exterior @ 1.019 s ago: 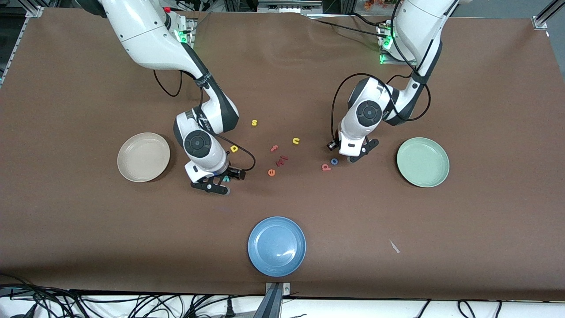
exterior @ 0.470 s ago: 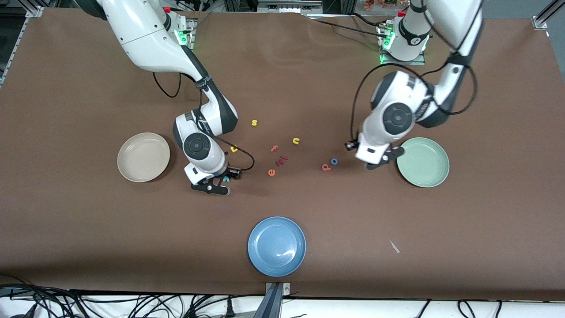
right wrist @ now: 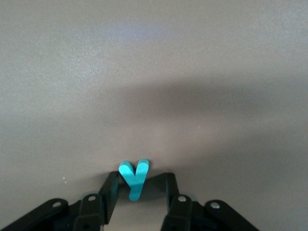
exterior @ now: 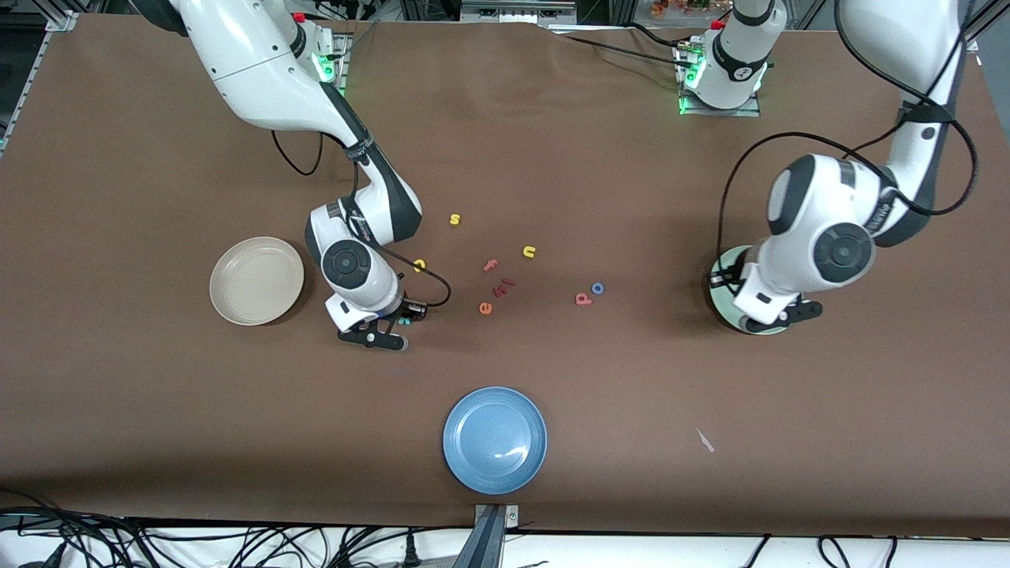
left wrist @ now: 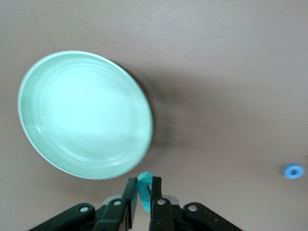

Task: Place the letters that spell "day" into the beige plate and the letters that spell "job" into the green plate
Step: 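Grasp the teal r with the left gripper while the right gripper grasps the y, then drop the r on the green plate while the right gripper carries the y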

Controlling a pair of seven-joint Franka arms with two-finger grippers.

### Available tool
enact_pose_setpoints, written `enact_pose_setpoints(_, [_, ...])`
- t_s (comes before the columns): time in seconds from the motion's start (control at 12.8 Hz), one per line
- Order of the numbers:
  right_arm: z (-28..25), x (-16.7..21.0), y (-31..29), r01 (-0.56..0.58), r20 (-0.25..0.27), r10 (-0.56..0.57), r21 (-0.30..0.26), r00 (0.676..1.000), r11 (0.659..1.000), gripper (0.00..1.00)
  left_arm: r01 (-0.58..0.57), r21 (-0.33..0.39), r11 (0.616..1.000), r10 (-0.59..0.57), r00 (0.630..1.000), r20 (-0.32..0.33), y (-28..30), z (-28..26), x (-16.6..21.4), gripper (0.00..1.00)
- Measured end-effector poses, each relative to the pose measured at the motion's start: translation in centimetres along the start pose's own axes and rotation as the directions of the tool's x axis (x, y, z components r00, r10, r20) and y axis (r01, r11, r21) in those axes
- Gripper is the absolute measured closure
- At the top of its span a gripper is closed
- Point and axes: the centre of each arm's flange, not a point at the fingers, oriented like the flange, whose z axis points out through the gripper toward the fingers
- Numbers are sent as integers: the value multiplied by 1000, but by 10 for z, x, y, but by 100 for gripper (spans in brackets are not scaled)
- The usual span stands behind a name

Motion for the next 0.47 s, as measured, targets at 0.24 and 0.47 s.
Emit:
enact_pose_setpoints(0.24, [-1,1,1,-4,3,4,1,1000,1000,68,-70,-5,998,70,992,101,-38,56,21,87])
enact_pose_setpoints(0.47, [-1,2,1,-6,5,6,1,1000,1000,82,-69,-16,997,71,984,165,-55,110,36,87])
